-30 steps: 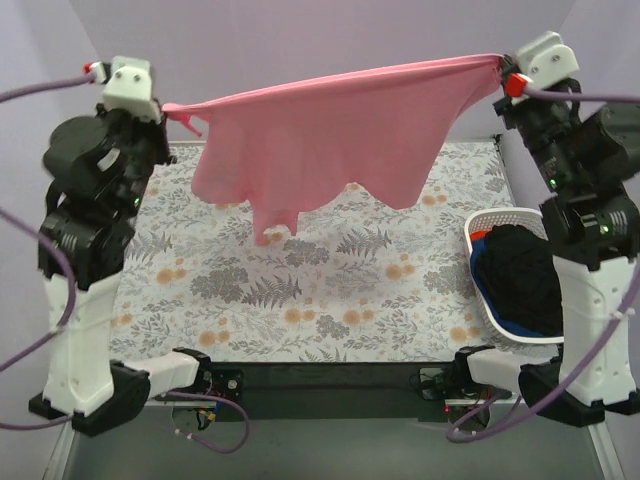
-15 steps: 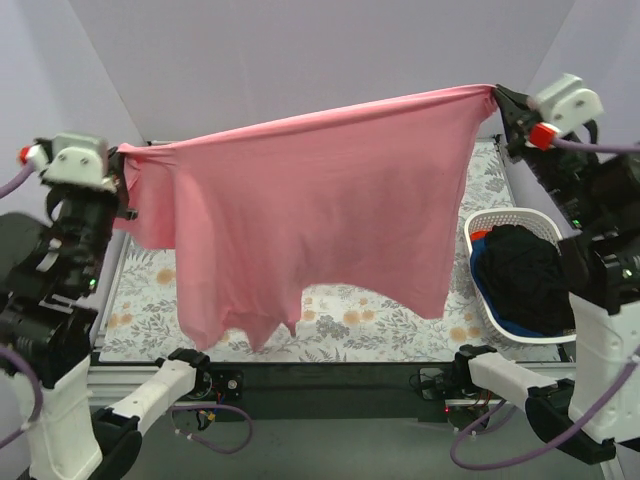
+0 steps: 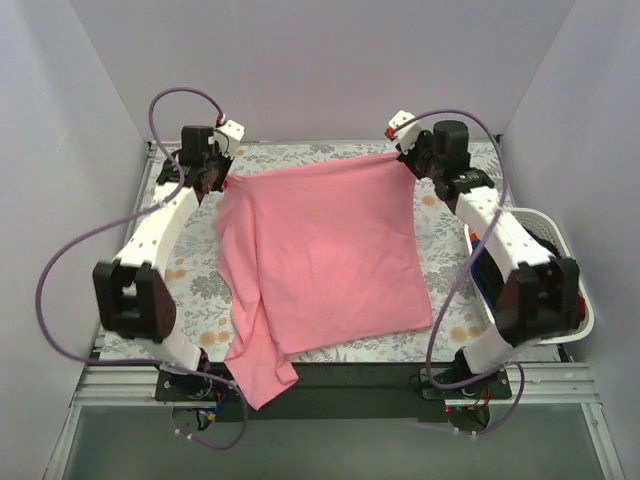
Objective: Fold and stack the t-shirts
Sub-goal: Flatten the tshirt out
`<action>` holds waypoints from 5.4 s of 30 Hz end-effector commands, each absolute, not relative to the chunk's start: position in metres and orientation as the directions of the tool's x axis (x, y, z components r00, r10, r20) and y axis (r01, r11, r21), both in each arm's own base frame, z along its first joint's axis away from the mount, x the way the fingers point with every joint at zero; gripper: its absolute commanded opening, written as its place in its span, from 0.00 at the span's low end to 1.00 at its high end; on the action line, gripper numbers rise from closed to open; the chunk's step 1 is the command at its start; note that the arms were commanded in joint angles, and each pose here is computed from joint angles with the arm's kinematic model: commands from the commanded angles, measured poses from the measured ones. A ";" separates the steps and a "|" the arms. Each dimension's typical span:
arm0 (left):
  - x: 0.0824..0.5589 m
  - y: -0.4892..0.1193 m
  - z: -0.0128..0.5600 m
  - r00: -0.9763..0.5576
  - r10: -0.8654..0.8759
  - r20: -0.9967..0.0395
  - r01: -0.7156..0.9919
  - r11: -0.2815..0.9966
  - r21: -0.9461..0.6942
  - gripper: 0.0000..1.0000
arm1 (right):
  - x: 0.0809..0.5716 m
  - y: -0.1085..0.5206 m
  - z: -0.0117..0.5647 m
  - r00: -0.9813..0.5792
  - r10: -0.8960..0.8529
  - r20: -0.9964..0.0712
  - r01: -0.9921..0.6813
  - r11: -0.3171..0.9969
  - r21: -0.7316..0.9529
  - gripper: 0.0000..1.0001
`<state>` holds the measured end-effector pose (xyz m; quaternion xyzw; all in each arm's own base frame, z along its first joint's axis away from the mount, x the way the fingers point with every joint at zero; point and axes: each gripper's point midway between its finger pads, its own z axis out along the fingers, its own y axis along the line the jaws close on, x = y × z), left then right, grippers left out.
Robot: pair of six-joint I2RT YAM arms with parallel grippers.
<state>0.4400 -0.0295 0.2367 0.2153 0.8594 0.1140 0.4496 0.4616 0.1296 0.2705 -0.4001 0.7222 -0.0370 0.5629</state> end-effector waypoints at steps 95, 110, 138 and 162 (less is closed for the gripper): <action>0.189 0.018 0.025 -0.900 0.413 -0.138 0.423 0.905 -0.051 0.51 | 0.217 0.081 -0.002 -0.652 -0.754 -0.079 -0.758 0.647 0.080 0.33; 0.219 0.001 0.087 -0.865 0.413 -0.283 0.453 0.887 -0.088 0.50 | 0.225 0.092 0.019 -0.647 -0.751 -0.129 -0.762 0.644 0.071 0.34; 0.164 0.030 0.016 -0.868 0.490 -0.078 0.491 0.871 0.008 0.44 | 0.195 0.079 0.007 -0.611 -0.791 -0.027 -0.789 0.606 0.098 0.34; 0.482 -0.027 0.200 -0.723 0.042 -0.689 0.269 0.936 -0.226 0.69 | 0.483 0.150 0.171 -0.545 -0.579 -0.607 -0.703 0.710 -0.045 0.64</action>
